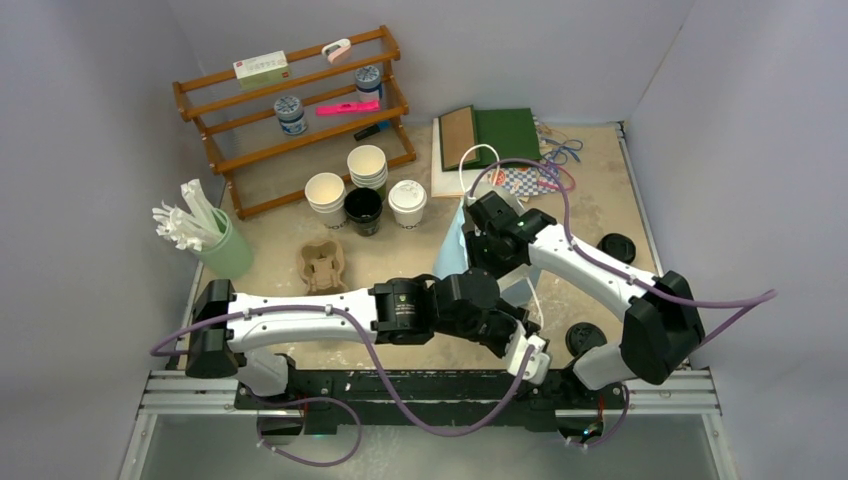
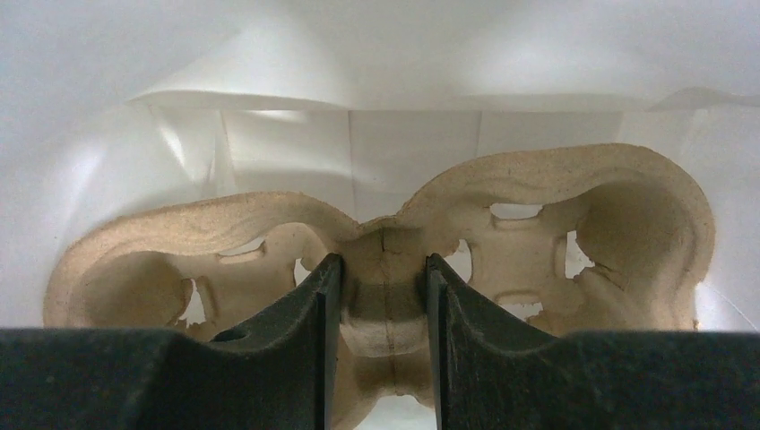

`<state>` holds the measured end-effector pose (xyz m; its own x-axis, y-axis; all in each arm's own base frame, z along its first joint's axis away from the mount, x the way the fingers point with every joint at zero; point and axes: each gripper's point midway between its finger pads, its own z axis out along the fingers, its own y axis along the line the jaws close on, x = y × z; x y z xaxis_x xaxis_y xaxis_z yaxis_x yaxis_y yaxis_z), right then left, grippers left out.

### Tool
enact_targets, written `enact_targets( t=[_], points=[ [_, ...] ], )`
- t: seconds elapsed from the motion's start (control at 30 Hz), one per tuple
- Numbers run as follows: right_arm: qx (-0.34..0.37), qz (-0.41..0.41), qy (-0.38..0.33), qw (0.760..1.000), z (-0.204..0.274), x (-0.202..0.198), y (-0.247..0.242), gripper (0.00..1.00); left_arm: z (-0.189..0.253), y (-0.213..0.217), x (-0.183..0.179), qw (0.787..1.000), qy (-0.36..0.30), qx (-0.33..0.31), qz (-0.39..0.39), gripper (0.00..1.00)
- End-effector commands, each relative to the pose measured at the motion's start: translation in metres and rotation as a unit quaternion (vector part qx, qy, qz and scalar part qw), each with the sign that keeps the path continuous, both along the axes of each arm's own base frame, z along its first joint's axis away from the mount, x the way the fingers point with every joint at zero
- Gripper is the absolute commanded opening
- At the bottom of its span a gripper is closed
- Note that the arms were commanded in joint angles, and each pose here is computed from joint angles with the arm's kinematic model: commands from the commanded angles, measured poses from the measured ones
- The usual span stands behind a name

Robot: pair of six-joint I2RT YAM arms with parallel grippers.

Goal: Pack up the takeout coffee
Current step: Place the cup tray in the takeout bag.

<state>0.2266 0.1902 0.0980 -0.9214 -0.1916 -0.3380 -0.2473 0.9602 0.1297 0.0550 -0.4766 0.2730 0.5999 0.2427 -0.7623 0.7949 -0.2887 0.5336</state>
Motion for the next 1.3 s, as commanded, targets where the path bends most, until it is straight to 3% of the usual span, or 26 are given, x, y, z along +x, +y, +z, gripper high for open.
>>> enact_targets(
  t=[0.0,0.63,0.8,0.87,0.97,1.13,1.27],
  points=[
    [0.002,-0.056,-0.023,0.998,0.01,0.016,0.002,0.13,0.037,-0.017,-0.038,0.996,0.039,-0.062,-0.052,0.0],
    [-0.002,-0.062,-0.017,0.998,-0.031,0.001,-0.005,0.13,0.101,-0.005,-0.02,0.98,0.102,-0.169,0.032,0.0],
    [0.002,-0.053,-0.01,0.999,-0.038,-0.005,-0.005,0.13,0.12,0.008,0.002,0.967,0.13,-0.187,0.112,0.46],
    [0.008,-0.047,-0.012,0.999,-0.036,-0.007,-0.004,0.13,0.127,0.019,0.017,0.955,0.149,-0.191,0.169,0.56],
    [0.016,-0.043,-0.015,0.999,-0.035,-0.009,-0.004,0.14,0.136,0.043,0.042,0.924,0.187,-0.2,0.266,0.64],
    [0.022,-0.035,-0.009,0.999,-0.037,-0.016,-0.005,0.14,0.151,0.092,0.072,0.838,0.279,-0.229,0.409,0.66],
    [0.033,-0.032,-0.016,0.999,-0.031,-0.014,-0.002,0.14,0.132,0.119,0.105,0.773,0.374,-0.194,0.474,0.64]
  ],
)
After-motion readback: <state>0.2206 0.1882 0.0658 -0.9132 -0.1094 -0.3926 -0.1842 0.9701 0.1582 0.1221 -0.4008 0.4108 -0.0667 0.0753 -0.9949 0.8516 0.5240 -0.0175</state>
